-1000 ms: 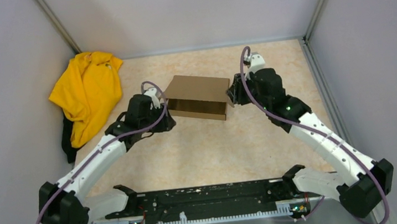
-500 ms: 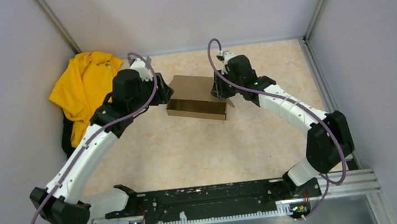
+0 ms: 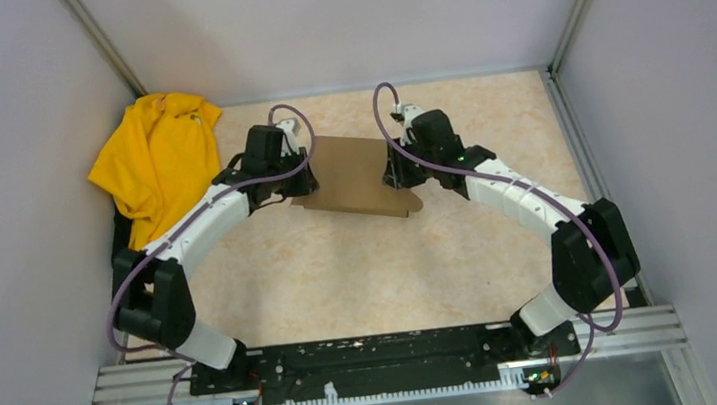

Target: Fold the paper box

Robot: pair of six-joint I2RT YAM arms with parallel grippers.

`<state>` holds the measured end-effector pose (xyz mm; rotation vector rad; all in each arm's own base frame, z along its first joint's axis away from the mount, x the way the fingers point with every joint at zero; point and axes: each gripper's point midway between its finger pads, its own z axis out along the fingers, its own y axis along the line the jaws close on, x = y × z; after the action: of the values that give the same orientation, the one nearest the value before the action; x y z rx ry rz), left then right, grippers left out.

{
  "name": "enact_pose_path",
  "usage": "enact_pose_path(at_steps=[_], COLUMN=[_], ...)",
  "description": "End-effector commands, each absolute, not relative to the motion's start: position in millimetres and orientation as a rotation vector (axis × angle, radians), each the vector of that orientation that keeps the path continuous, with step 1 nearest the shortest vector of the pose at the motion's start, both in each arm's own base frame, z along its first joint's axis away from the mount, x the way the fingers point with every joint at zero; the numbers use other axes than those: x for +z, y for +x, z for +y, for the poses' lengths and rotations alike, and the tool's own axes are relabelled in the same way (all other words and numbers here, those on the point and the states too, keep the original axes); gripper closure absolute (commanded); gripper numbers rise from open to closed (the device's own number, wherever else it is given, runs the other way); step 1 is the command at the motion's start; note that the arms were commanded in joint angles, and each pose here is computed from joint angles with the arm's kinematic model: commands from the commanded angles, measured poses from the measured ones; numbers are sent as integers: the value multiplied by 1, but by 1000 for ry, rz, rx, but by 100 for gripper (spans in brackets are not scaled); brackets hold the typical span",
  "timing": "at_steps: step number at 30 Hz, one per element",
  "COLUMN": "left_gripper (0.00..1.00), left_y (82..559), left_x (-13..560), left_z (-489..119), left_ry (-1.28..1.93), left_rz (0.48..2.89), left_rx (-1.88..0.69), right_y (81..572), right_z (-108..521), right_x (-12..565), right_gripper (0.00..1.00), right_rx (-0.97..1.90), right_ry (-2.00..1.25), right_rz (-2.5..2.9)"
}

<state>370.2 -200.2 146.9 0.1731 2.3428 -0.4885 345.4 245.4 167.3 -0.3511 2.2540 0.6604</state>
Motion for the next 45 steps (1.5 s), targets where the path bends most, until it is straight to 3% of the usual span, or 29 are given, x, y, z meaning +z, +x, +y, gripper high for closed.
enact_pose_path(at_steps=[1, 15, 29, 38, 45], left_gripper=[68, 70, 64, 67, 70], left_y=[369, 353, 374, 397, 389], left_x=[128, 76, 176, 123, 77], left_z=[-208, -199, -202, -212, -211], left_ry=[218, 179, 178, 176, 166], left_rz=[2368, 2491, 2268, 2368, 2480], left_rx=[-528, -493, -516, -481, -465], right_y=[348, 339, 361, 373, 367], right_z=[243, 226, 225, 233, 230], right_x=[160, 93, 130, 132, 96], right_gripper=[68, 69, 69, 69, 82], right_rx=[652, 642, 600, 626, 590], right_ry=[-370, -319, -318, -325, -362], right_rz=[2244, 2389, 2295, 2259, 2370])
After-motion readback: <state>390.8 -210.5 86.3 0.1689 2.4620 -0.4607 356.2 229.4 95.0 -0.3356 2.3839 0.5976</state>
